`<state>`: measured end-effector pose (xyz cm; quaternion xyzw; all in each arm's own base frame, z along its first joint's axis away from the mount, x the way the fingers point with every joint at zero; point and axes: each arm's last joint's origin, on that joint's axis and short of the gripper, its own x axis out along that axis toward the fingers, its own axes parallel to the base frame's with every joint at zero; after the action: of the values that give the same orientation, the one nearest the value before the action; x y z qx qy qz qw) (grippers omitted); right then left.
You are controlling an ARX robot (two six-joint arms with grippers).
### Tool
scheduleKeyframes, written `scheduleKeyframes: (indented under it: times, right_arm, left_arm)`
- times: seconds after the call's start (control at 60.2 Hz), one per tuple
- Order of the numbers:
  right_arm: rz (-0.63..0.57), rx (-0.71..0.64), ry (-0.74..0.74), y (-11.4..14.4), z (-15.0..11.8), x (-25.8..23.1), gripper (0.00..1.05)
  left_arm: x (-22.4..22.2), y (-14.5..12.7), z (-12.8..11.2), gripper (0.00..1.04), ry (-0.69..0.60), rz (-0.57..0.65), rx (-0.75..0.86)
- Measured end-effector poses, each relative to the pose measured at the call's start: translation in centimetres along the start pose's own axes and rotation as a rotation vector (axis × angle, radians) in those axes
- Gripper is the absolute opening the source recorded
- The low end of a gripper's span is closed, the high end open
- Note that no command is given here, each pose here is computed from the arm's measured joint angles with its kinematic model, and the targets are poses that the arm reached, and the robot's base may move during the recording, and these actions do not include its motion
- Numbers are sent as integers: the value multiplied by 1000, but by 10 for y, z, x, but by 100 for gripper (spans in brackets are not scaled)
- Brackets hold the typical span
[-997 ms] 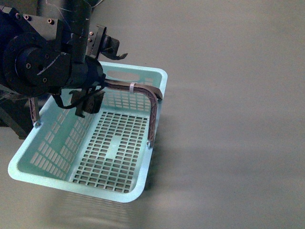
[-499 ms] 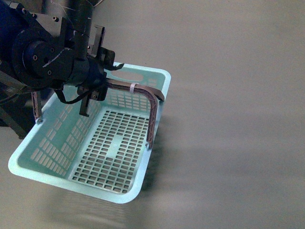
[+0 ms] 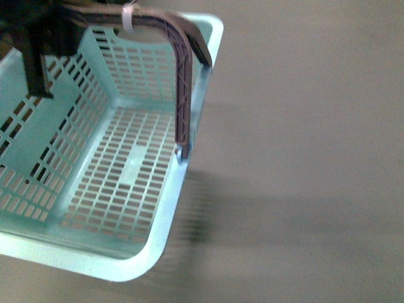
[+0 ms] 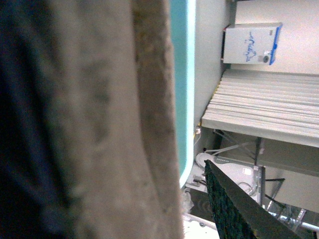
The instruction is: Pick lemon and mango into basket
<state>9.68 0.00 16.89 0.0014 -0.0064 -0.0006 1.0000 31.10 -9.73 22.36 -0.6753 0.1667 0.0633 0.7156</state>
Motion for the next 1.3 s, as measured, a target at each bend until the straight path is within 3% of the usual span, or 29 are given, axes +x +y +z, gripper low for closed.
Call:
scheduleKeyframes:
  times: [0.216, 0.416, 1.297]
  right_arm:
    - [0, 0, 0, 0, 0, 0, 96]
    - [0, 0, 0, 0, 0, 0, 96]
    - [2, 0, 0, 0, 0, 0, 96]
  left_arm:
    - [-47, -36, -4, 29, -24, -94, -5]
    - [-74, -52, -8, 29, -23, -159, 3]
    - [-76, -54, -9, 29, -20, -163, 11]
